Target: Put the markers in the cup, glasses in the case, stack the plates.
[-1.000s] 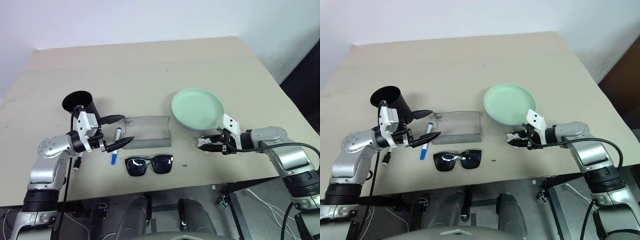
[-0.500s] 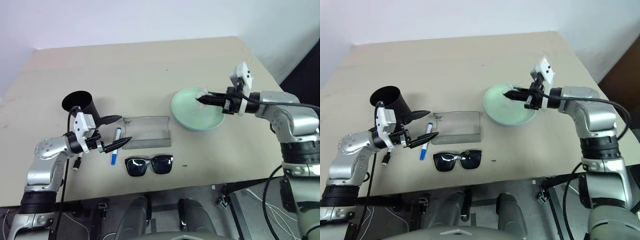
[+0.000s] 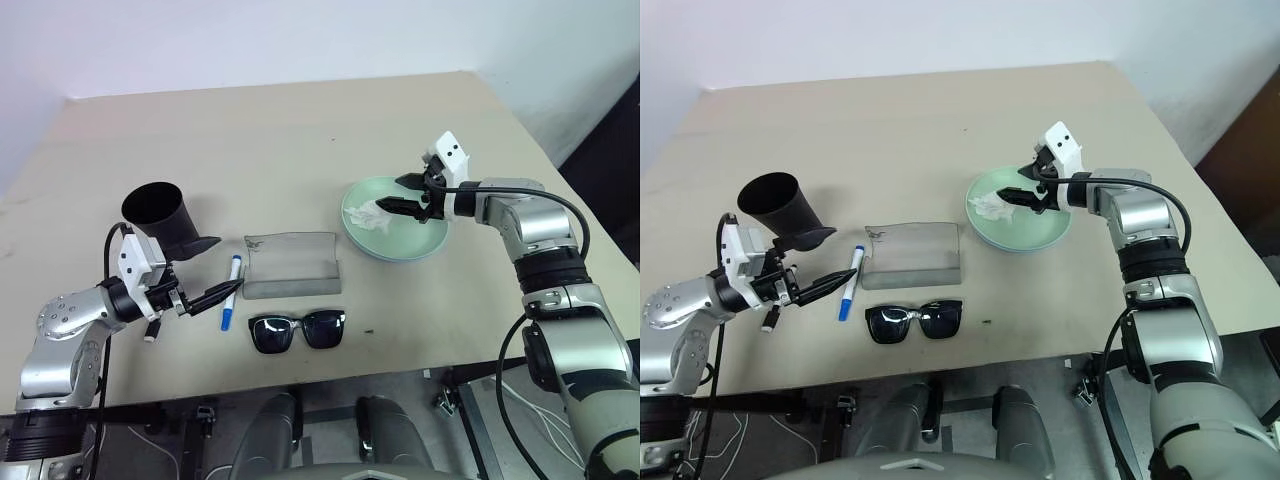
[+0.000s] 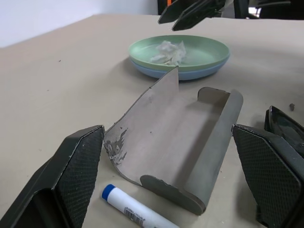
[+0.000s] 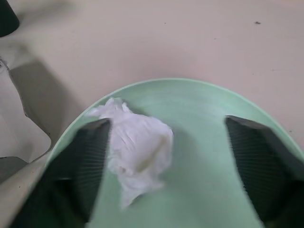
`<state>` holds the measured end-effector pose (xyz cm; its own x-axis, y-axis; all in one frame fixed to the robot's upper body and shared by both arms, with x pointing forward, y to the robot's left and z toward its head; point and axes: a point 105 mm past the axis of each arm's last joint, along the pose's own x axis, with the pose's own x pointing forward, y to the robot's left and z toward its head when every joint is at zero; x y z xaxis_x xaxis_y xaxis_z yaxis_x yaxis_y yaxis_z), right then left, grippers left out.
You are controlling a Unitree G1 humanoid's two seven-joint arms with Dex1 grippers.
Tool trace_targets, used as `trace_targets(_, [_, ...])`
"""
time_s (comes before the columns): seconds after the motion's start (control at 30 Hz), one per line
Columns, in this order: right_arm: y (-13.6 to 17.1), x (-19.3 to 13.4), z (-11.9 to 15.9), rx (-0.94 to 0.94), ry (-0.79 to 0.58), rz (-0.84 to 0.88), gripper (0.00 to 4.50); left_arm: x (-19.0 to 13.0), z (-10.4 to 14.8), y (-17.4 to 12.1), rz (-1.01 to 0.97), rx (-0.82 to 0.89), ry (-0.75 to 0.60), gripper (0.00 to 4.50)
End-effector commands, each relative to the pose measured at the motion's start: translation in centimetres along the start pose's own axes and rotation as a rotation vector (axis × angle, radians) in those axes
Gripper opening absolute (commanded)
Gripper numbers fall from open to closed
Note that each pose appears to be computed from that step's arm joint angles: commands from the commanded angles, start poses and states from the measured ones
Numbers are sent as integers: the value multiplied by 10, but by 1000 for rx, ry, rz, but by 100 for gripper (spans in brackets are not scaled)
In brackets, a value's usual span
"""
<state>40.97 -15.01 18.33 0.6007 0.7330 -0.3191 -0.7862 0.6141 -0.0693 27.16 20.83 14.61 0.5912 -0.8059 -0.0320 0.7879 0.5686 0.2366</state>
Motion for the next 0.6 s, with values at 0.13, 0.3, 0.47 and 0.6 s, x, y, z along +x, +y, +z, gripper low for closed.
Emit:
trace_targets(0.13, [64,-9,38,58,-45,401,447,-9,13,4,35,37,-19,450])
trace_targets(0.3, [115,0,37,129,42,648,447,-13,10,5,47,57,24,450])
trace_targets(0.47, [156,11,37,116,133,828,447,-15,10,6,57,45,21,450])
trace_targets(0.6, [177,26,16,50,294,875,447,-16,8,7,61,45,27,450])
